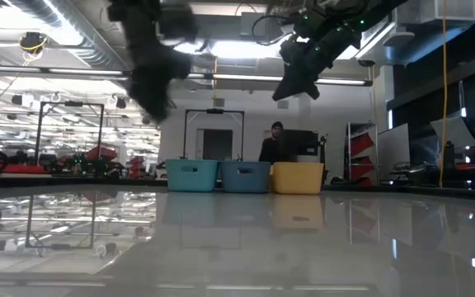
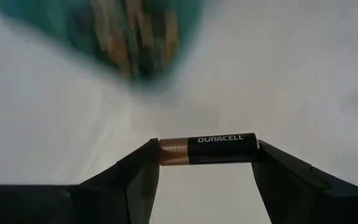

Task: Sort batteries
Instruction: Put the brown battery into the blue bin

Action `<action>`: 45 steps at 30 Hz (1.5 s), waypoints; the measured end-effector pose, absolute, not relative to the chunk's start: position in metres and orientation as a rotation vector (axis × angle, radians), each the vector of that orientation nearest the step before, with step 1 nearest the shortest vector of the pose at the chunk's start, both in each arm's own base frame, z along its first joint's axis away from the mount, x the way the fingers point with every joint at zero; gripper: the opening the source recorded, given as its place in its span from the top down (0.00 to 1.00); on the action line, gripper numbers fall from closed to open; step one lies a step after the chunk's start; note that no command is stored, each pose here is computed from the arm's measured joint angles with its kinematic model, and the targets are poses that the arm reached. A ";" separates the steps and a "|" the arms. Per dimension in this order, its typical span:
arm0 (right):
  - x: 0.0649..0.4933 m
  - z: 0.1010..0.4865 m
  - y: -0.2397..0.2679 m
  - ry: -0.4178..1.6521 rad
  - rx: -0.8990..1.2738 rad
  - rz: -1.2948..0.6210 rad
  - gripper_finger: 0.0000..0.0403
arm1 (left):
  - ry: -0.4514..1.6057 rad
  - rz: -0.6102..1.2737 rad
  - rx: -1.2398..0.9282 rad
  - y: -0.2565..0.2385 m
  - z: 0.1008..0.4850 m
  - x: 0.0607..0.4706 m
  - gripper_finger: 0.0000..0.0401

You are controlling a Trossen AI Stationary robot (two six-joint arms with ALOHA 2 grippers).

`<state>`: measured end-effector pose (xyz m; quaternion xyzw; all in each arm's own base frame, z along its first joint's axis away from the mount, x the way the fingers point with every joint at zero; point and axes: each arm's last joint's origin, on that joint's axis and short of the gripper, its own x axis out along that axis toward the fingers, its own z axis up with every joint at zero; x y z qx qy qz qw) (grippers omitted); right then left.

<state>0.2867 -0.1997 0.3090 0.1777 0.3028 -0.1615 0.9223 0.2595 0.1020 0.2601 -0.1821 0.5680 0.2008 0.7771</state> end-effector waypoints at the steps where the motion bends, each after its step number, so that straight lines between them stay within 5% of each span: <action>1: 0.285 0.309 -0.203 0.620 0.368 -0.341 1.00 | 1.147 0.445 -0.389 0.108 0.268 0.265 0.44; 6: 0.274 0.309 -0.217 0.607 0.387 -0.379 1.00 | 0.872 0.439 -0.325 0.137 0.287 0.297 0.44; 16: 0.267 0.310 -0.226 0.595 0.385 -0.397 1.00 | 0.834 0.384 -0.342 0.197 0.251 0.368 0.44; 34: 0.258 0.310 -0.235 0.597 0.357 -0.413 1.00 | 0.931 0.462 -0.242 0.201 0.233 0.374 0.44; 45: 0.258 0.312 -0.236 0.581 0.350 -0.416 1.00 | 0.938 0.509 -0.214 0.202 0.233 0.374 0.19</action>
